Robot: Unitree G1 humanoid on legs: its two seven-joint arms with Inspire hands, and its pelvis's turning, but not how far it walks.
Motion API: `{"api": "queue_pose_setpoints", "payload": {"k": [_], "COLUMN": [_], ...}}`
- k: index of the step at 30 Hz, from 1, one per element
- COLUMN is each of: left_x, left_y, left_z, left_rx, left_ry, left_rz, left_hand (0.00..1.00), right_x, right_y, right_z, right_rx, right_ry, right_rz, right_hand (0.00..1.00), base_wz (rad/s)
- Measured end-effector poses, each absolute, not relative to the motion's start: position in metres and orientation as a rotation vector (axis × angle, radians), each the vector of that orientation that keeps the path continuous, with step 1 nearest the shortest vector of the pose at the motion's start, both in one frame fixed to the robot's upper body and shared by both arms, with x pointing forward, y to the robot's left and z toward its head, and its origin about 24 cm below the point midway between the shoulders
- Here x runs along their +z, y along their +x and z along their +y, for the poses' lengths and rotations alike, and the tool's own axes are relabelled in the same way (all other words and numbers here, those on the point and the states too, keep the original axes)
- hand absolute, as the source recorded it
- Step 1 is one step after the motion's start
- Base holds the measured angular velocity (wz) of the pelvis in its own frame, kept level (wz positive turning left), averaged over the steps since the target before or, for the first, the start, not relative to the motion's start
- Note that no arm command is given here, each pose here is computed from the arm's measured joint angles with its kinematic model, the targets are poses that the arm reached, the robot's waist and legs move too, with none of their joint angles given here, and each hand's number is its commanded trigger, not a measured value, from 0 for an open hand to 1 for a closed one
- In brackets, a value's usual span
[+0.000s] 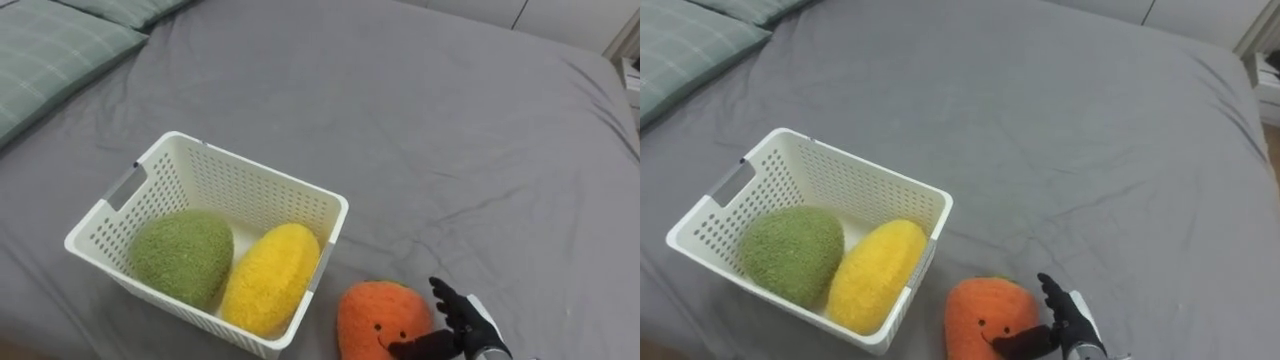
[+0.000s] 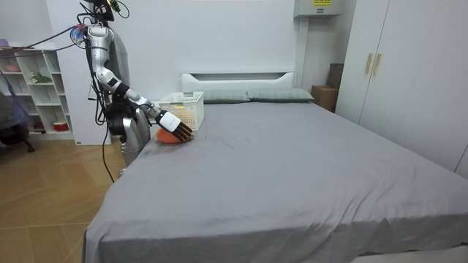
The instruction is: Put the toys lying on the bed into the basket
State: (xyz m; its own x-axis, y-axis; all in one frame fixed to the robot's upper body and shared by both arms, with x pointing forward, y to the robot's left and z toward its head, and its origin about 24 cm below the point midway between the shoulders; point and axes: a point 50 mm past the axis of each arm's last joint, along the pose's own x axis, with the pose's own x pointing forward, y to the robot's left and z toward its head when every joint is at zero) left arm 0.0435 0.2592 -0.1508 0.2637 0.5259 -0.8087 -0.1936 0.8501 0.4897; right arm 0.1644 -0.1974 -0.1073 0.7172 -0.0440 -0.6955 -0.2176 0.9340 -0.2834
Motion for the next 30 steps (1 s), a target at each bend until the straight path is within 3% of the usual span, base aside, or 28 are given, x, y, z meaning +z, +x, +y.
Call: {"api": "queue_pose_setpoints", "payload": {"k": [9,12,13,15,16,17,30], "left_x": [-0.154,-0.154,-0.155,-0.156,-0.156,-0.156,-0.159], "left_y": [0.036,0.034,0.034,0.030,0.029,0.029,0.013], "left_z": [0.257,0.256,0.254,0.253,0.253,0.253,0.251], "left_rx": [0.496,0.487,0.477,0.467,0.465,0.463,0.422], "left_ry": [0.317,0.321,0.326,0.331,0.331,0.332,0.354], "left_rz": [1.239,1.246,1.249,1.262,1.265,1.267,1.342], "left_hand": [0.00,0.00,0.00,0.00,0.00,0.00,0.00], "right_x": [-0.117,-0.117,-0.117,-0.118,-0.118,-0.118,-0.121], "right_y": [0.163,0.163,0.164,0.164,0.163,0.163,0.164], "right_z": [-0.199,-0.199,-0.198,-0.197,-0.197,-0.196,-0.191], "right_rx": [0.146,0.157,0.159,0.166,0.171,0.173,0.224], "right_ry": [-0.403,-0.411,-0.412,-0.418,-0.421,-0.423,-0.475], "right_rz": [0.829,0.831,0.829,0.832,0.833,0.831,0.839], "right_hand": [0.00,0.11,0.29,0.82,0.95,1.00,1.00], "base_wz": [0.02,0.08,0.00,0.02,0.06,0.10,0.04]}}
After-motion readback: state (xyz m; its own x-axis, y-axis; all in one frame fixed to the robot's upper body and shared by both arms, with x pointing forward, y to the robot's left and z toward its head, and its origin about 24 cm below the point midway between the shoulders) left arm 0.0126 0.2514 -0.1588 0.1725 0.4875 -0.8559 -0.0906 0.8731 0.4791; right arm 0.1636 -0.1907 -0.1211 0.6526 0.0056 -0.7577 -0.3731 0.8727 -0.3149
